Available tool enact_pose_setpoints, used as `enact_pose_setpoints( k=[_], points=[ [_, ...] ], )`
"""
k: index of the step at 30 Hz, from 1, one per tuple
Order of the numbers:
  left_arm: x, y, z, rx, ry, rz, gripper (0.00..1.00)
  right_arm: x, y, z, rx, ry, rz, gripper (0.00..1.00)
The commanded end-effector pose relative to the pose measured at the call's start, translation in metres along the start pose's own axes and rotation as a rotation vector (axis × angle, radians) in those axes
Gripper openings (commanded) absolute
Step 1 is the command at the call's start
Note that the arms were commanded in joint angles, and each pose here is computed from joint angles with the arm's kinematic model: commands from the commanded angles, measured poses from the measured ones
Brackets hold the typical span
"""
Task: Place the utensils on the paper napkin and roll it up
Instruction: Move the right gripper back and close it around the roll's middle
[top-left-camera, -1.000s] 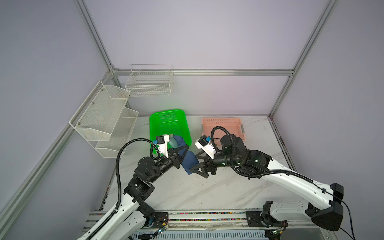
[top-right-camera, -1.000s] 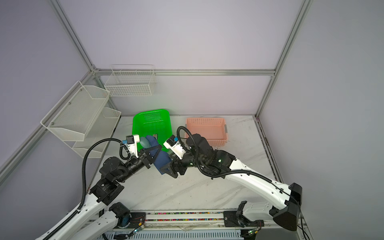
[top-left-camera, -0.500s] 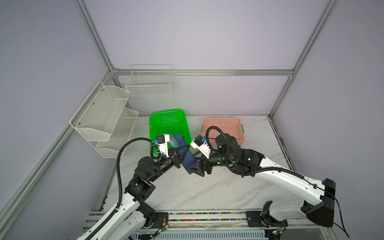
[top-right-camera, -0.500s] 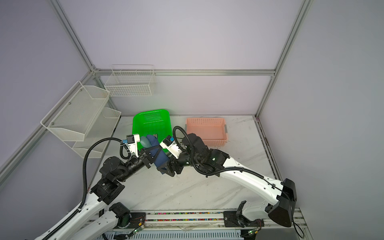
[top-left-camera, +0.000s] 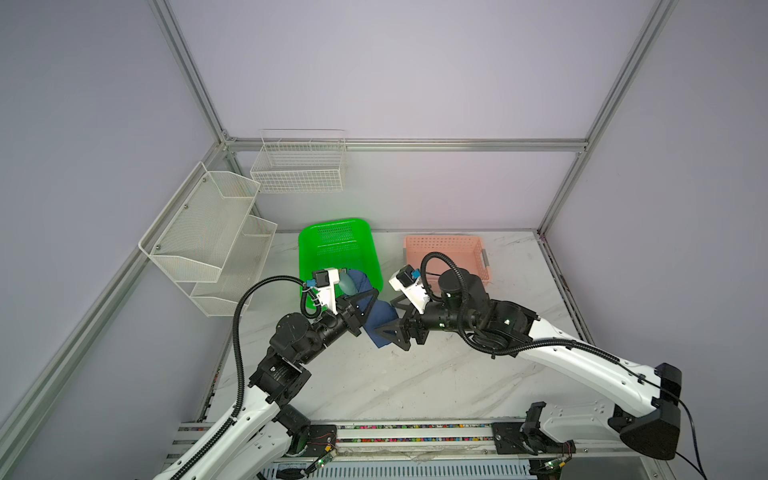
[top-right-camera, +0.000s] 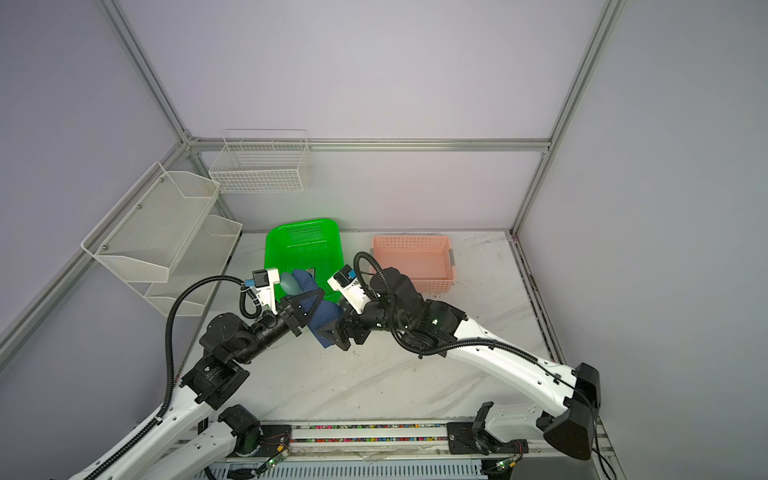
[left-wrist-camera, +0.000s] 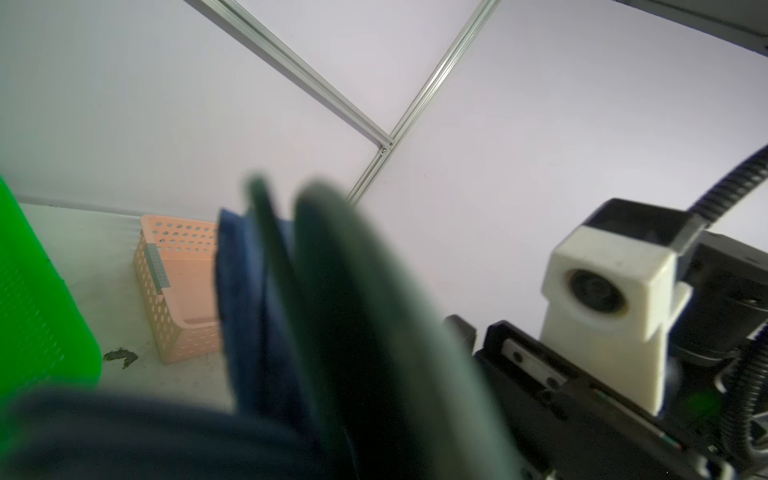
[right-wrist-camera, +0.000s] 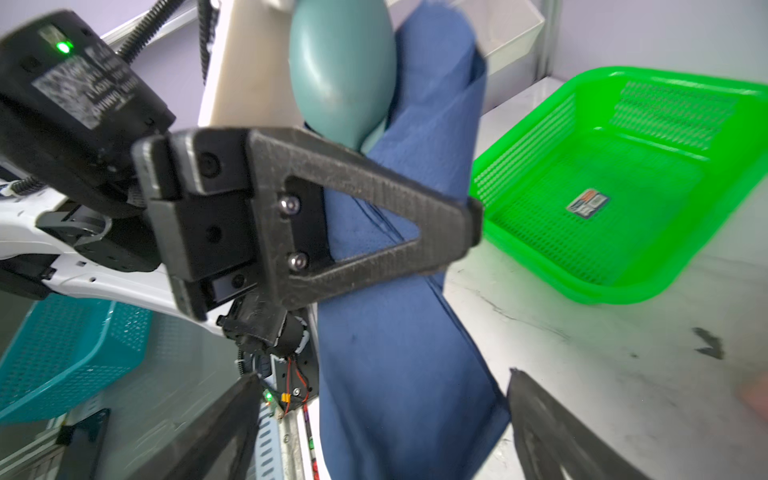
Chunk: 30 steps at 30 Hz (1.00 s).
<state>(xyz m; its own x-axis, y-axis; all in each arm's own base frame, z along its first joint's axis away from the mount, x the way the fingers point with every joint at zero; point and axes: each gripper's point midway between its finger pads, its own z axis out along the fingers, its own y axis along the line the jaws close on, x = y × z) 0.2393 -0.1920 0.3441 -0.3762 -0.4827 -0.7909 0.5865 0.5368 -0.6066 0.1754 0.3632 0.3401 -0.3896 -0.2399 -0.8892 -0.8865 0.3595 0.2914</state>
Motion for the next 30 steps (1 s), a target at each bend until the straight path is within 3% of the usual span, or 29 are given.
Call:
enact_pose_setpoints(
  k=[1, 15, 30],
  points=[
    [-0.046, -0.018, -0.009, -0.027, -0.114, 0.048, 0.0, -0.011, 0.0, -0.024, 0.054, -0.03, -0.014, 0.97],
    [-0.047, 0.01, -0.006, -0.191, -0.1, 0.053, 0.0, 0.012, 0.032, 0.017, -0.113, 0.074, -0.011, 0.97],
    [-0.041, -0.005, 0.0, -0.084, -0.088, 0.028, 0.0, 0.02, 0.026, 0.052, -0.136, 0.076, -0.018, 0.97]
  ],
)
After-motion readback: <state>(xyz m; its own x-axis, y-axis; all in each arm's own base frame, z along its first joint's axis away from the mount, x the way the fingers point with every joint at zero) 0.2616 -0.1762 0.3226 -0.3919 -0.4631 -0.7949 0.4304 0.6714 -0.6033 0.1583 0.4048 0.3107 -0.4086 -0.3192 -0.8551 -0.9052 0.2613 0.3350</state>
